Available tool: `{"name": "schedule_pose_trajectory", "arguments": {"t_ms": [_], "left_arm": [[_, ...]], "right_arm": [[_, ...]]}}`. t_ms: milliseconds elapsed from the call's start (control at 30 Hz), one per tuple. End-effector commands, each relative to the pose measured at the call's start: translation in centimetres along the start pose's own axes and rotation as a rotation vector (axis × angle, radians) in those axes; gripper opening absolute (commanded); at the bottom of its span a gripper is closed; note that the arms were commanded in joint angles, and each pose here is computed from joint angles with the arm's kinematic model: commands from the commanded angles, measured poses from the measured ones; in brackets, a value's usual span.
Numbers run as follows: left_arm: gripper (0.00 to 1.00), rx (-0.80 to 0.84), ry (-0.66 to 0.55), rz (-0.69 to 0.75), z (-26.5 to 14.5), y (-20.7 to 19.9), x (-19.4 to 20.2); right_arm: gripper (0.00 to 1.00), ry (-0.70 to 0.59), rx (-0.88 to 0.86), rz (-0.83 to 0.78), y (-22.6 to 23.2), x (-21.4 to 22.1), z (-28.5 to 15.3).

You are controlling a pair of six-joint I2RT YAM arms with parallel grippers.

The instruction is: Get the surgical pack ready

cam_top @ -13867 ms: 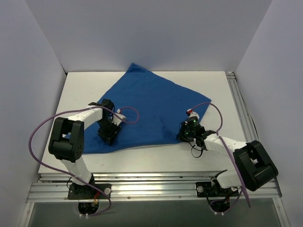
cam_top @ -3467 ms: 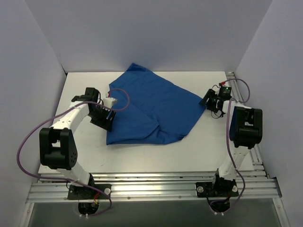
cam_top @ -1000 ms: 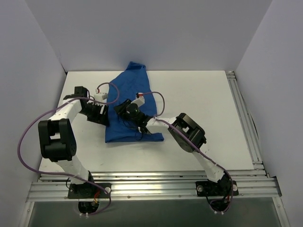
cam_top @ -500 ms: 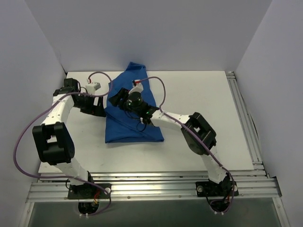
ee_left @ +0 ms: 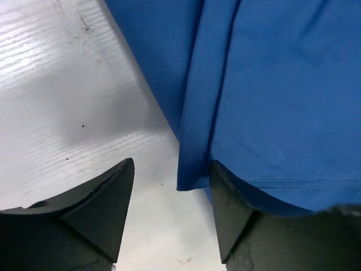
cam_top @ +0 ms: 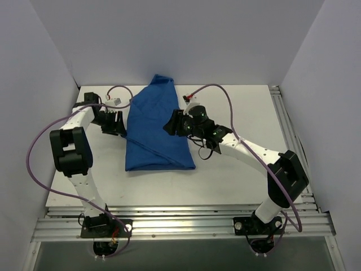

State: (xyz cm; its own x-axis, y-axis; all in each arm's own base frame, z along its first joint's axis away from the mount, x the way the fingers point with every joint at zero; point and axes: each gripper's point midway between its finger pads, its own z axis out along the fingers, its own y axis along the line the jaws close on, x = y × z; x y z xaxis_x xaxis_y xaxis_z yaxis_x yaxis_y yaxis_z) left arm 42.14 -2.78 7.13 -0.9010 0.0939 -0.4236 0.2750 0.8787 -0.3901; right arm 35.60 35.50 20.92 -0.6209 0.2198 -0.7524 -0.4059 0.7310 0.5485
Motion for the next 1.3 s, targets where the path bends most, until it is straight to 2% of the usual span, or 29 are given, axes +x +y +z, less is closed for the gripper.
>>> {"name": "schedule_pose_trajectory", "arguments": {"t_ms": [0,200,300,333,400,700,933,1000,1033,1100,1133,1233,1267], "left_arm": [[0.62,0.032,-0.055,0.021,-0.5,-0.9,-1.9],[0.49,0.067,-0.030,0.028,0.1,-1.6,-1.4],[0.32,0.072,-0.008,0.035,0.5,-1.6,-0.9],[0.19,0.074,-0.002,0.040,0.6,-1.5,-0.7],[0.03,0.070,0.013,0.035,0.9,-1.3,-0.2],[0.02,-0.080,-0.008,0.029,1.4,1.7,-1.5],[0.02,-0.091,0.021,0.023,2.3,2.3,-0.4],[0.02,-0.088,0.024,0.029,2.2,2.2,-0.3],[0.02,-0.087,0.029,0.028,2.0,2.1,-0.2],[0.07,-0.087,0.012,0.047,1.0,1.7,-0.9],[0.18,-0.086,0.012,0.049,0.5,1.5,-1.0],[0.36,-0.115,-0.052,0.076,-2.0,1.5,-3.1],[0.38,-0.132,-0.074,0.084,-3.0,1.5,-3.8]], "right_arm": [[0.46,0.208,0.001,-0.036,-2.2,6.6,-1.9],[0.38,0.271,0.019,-0.001,-3.9,10.1,-3.5],[0.33,0.280,-0.016,-0.001,-3.6,10.7,-4.3],[0.31,0.290,-0.029,-0.005,-3.5,11.0,-4.5],[0.24,0.310,-0.034,-0.006,-3.5,11.8,-4.7],[0.06,0.350,-0.076,0.053,-3.6,15.0,-4.6],[0.03,0.395,-0.059,0.083,-5.1,17.7,-3.9],[0.06,0.376,-0.088,0.079,-4.1,16.5,-3.9],[0.11,0.349,-0.116,0.064,-3.0,14.5,-3.8],[0.15,0.316,-0.139,0.032,-1.7,12.0,-3.9],[0.21,0.270,-0.155,-0.012,-0.5,9.0,-4.1],[0.29,0.185,-0.142,-0.047,-0.9,4.2,-3.8],[0.30,0.157,-0.173,-0.060,-0.4,2.2,-3.6]]}}
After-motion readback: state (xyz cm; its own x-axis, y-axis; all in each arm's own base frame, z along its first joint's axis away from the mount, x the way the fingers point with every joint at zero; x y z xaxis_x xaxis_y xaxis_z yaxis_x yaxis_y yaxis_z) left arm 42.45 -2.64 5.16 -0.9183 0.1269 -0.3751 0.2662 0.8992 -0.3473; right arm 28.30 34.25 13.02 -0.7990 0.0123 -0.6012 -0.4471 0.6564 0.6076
